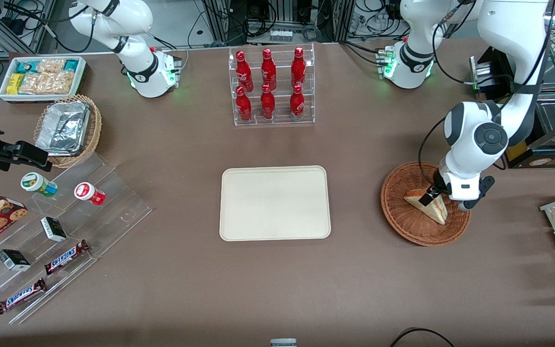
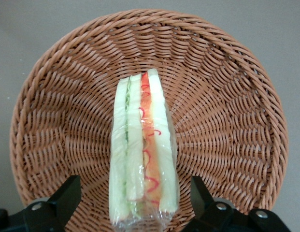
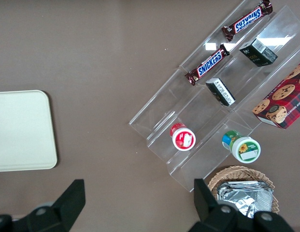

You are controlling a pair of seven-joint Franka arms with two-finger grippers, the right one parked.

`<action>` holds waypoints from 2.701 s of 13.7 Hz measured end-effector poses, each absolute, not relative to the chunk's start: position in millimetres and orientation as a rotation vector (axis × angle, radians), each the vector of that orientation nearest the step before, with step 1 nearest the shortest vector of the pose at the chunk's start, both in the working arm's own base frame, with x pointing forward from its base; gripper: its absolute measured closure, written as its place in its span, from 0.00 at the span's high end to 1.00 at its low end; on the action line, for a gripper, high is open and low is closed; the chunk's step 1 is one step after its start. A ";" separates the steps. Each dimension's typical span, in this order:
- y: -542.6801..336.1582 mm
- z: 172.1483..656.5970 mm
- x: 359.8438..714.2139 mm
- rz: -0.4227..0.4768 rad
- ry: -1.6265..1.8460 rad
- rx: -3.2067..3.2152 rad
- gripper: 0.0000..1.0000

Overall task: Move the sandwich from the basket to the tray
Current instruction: 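Close the left gripper on the sandwich and lift it, then carry the sandwich over the cream tray with the left gripper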

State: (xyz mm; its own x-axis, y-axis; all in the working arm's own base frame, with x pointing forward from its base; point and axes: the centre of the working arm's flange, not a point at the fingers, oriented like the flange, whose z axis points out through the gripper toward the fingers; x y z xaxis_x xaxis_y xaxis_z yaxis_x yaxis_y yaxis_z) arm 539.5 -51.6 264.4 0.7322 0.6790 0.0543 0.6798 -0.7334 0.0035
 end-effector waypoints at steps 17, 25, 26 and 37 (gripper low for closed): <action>-128.6 376.1 567.2 0.029 -0.990 -2.879 0.15; -387.4 428.8 505.2 -0.028 -0.406 -3.036 0.15; -415.6 419.4 499.5 -0.026 -0.346 -3.045 0.15; -560.1 290.2 473.6 -0.119 -0.009 -3.097 0.15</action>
State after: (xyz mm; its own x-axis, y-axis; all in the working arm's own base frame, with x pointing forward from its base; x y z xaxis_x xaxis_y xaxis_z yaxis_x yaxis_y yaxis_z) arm 473.6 -560.1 290.2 0.9970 0.0045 0.0767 0.0077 -0.9991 -0.0421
